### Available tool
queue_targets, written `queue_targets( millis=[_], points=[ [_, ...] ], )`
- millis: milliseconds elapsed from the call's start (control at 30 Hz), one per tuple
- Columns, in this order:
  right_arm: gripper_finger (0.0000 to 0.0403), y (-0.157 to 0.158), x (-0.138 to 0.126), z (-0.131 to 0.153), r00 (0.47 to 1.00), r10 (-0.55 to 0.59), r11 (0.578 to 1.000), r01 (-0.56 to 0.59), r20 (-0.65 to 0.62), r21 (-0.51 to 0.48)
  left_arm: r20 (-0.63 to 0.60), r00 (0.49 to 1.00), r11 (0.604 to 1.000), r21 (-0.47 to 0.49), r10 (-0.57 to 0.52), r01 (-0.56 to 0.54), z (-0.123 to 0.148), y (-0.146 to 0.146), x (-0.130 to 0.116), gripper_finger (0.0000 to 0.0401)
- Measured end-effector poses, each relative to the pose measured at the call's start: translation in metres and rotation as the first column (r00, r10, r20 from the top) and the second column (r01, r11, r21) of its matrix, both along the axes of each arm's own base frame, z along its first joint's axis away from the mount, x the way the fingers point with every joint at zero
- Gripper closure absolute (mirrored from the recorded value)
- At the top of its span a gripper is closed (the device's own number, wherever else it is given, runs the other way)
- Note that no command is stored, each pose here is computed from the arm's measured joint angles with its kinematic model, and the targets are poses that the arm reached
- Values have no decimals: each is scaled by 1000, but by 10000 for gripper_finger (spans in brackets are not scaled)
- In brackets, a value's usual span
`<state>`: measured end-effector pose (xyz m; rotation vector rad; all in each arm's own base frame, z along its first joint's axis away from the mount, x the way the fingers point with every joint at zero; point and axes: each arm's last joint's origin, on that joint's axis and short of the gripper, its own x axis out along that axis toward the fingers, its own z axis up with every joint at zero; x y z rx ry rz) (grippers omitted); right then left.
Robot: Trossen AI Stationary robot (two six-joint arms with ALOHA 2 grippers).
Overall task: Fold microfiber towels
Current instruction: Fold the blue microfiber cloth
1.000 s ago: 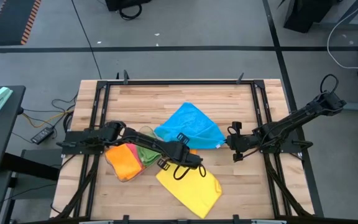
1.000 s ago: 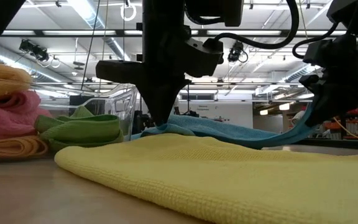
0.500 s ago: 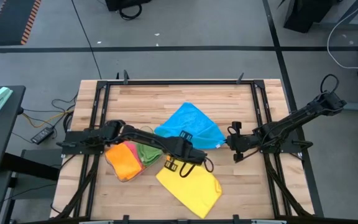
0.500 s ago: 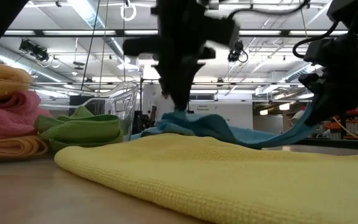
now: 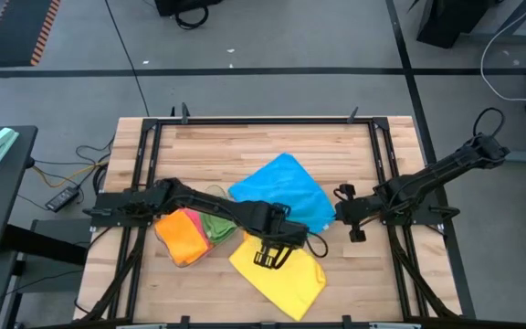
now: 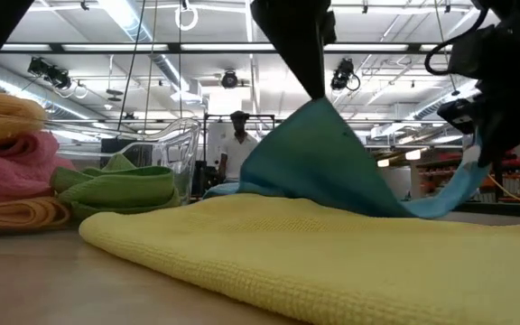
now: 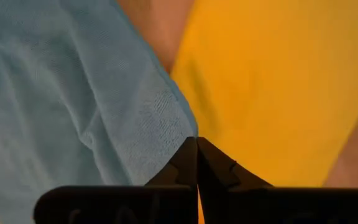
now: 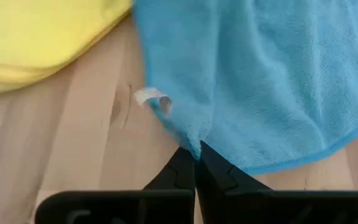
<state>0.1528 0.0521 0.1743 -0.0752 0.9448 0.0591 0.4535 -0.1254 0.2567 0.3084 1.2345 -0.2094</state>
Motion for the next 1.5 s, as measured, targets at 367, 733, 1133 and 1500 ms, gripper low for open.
queue_targets(
  millis=[367,733,1133,1500],
  points=[
    [397,15,0,43,994,57,974,-35,-89,225,11,999,995,-82,53,-52,1,-35,-8,394],
    [397,54,-19,60,970,210,923,-156,-121,352,141,989,978,-205,53,-24,7,-84,-13,396],
    [397,109,-35,56,948,307,849,-233,-84,474,223,974,926,-374,29,58,16,-124,-19,395],
    [397,127,-39,40,939,298,860,-185,-174,476,210,978,912,-405,18,70,16,-126,-20,394]
  ],
)
